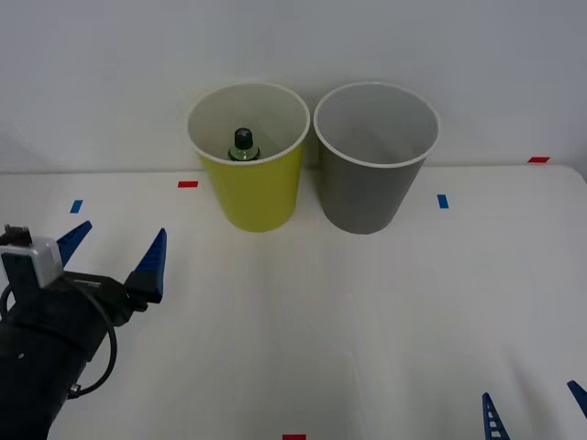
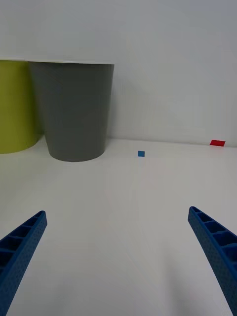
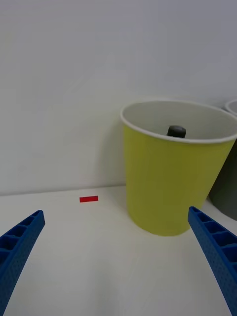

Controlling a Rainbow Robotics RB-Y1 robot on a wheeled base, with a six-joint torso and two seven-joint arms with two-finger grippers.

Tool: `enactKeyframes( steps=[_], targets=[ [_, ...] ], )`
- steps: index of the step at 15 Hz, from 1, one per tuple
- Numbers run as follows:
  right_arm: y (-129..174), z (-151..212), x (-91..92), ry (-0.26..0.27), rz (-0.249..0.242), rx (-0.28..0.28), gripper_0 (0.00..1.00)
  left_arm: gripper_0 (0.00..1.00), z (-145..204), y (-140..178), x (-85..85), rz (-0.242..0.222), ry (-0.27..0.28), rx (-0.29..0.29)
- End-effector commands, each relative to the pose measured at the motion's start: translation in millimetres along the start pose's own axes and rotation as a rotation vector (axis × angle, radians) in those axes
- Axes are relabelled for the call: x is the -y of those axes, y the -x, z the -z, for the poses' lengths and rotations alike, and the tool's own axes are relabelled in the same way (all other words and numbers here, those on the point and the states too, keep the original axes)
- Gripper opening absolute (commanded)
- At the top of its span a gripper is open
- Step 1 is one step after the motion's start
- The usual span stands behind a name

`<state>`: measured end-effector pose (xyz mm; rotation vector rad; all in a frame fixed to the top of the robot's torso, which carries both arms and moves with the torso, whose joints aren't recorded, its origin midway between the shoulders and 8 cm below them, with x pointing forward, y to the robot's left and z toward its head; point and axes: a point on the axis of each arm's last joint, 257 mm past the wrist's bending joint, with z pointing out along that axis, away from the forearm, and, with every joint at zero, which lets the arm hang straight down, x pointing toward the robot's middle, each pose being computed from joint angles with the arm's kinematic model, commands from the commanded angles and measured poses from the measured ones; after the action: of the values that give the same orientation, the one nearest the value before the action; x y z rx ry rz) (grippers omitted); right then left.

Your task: Put cans in the gray bin and PET bottles in the light green bin.

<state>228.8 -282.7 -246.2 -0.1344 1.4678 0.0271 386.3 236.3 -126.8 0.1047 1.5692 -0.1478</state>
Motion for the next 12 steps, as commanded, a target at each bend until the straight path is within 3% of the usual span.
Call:
enactKeyframes(
  steps=[1, 4, 7, 12],
  targets=[
    [0.0, 0.0, 0.0, 0.000, 0.000, 0.000, 1.00, 1.00, 26.3, -56.3, -7.5, -0.018, 0.007, -0.071],
    [0.0, 0.0, 0.0, 0.000, 0.000, 0.000, 1.00, 1.00, 44.9, -65.3, -13.2, -0.023, 0.024, -0.055],
    [0.0, 0.0, 0.0, 0.000, 0.000, 0.000, 1.00, 1.00, 61.8, -86.0, -12.9, -0.077, 0.014, 0.004],
    [0.0, 0.0, 0.0, 0.000, 0.000, 0.000, 1.00, 1.00, 105.1, -117.1, -16.7, -0.098, 0.070, -0.026]
  ],
)
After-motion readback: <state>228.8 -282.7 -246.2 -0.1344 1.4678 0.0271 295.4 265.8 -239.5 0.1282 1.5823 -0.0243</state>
